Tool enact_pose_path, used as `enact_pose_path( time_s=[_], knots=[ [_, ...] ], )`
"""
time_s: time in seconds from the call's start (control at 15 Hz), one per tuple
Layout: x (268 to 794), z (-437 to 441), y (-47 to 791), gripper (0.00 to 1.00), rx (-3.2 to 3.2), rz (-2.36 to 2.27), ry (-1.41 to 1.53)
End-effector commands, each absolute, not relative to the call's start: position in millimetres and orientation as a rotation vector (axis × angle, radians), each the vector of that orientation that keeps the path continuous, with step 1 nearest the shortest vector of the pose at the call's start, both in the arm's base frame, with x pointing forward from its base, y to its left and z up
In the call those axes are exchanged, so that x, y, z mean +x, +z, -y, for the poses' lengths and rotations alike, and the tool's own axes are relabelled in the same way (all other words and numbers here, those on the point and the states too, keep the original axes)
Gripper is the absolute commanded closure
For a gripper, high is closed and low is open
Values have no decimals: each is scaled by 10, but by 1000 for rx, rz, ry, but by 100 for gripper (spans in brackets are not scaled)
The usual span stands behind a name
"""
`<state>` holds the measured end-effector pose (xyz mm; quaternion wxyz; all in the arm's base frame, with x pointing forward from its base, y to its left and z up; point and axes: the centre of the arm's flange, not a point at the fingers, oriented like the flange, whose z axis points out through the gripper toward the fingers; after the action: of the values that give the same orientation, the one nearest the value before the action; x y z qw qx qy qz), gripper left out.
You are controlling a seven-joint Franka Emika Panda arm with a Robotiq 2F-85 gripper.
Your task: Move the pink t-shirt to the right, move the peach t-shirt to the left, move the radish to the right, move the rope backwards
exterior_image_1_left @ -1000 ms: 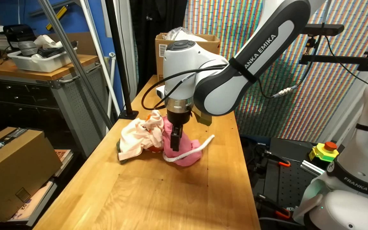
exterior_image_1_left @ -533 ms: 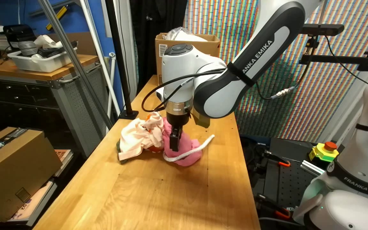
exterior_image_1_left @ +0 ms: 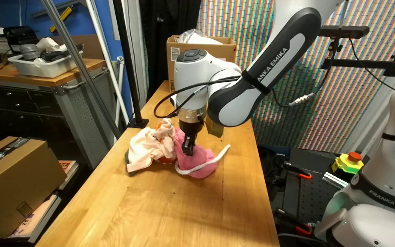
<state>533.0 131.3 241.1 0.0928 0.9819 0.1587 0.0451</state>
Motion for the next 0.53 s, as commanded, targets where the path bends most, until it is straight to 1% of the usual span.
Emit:
enact_pose_path(
  time_s=[0.0,0.2,0.33,0.47],
  knots=[
    [5412,-1304,2394,89,2908,-423,178],
    [5375,-1268,2485,95,2910,-398,189],
    [5330,-1252,2679,92,2881,-377,238],
    [5286,-1241,2946,93,2848,-360,312]
  ],
)
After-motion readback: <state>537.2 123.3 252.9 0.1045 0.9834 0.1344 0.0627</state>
